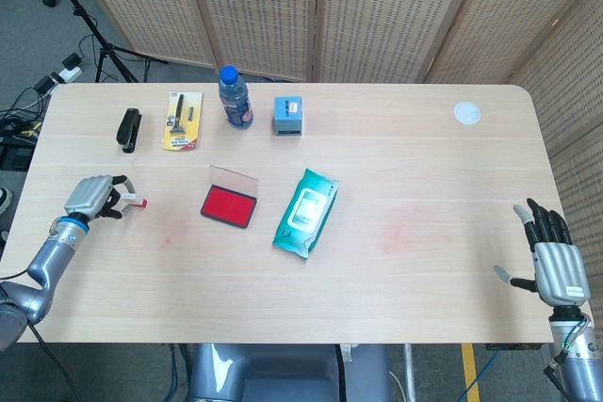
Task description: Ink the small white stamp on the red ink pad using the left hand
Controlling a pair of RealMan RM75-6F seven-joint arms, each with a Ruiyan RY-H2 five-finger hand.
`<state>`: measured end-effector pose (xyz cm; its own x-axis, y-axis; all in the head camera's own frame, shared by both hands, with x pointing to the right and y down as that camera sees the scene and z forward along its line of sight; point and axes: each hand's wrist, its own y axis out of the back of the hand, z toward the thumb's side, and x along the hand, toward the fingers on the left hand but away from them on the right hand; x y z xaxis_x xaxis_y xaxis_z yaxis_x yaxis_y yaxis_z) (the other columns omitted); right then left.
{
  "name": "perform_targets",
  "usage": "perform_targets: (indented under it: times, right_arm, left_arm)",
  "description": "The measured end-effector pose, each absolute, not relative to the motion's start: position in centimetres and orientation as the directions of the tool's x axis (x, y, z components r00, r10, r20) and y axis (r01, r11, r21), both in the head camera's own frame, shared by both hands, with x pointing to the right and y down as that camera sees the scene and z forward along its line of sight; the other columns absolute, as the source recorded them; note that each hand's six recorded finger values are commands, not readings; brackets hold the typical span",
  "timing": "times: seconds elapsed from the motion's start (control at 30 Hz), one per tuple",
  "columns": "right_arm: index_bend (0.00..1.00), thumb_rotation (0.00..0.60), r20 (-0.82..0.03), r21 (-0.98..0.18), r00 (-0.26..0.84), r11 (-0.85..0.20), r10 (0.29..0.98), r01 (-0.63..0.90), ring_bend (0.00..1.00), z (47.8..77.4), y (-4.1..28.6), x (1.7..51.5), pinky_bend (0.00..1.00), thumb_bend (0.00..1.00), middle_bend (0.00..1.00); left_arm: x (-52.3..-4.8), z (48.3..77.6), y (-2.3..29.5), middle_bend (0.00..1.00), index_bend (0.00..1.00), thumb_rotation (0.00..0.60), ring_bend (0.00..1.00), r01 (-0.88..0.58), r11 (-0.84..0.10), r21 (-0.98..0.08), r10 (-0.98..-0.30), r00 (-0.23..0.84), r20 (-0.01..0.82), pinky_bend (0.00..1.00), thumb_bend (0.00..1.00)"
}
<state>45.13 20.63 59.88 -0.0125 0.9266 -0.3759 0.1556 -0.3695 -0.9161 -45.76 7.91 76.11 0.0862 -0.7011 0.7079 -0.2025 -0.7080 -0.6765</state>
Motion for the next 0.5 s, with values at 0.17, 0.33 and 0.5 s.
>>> perform_targets:
  times: [0.17, 0.33, 0.5]
  right_arm:
    - [0.0, 0.6, -0.377, -0.916, -0.012, -0.371, 0.926, 0.154, 0.0, 59.9, 20.6, 45.1, 0.0, 0.04, 0.0]
    - [0.0, 0.6, -0.376, -0.916, -0.014, -0.369, 0.927, 0.155, 0.0, 59.9, 20.6, 45.1, 0.0, 0.04, 0.0]
    - [0.0, 0.6, -0.375, -0.916, -0.012, -0.369, 0.927, 0.156, 0.0, 59.8, 20.7, 45.1, 0.0, 0.04, 0.0]
  left_arm:
    - [-45.7, 76.1, 7.8, 1.0, 0.48, 0.6, 1.0, -0.201, -0.705, -0.68, -0.704, 0.085, 0.705, 1.0, 0.32]
    - [-45.7, 75.8, 7.6, 1.0, 0.47, 0.6, 1.0, -0.209, -0.696, -0.687, -0.713, 0.091, 0.695, 1.0, 0.32]
    - [-45.8, 74.5, 6.8, 0.99, 0.44, 0.6, 1.0, -0.237, -0.659, -0.713, -0.748, 0.112, 0.654, 1.0, 0.32]
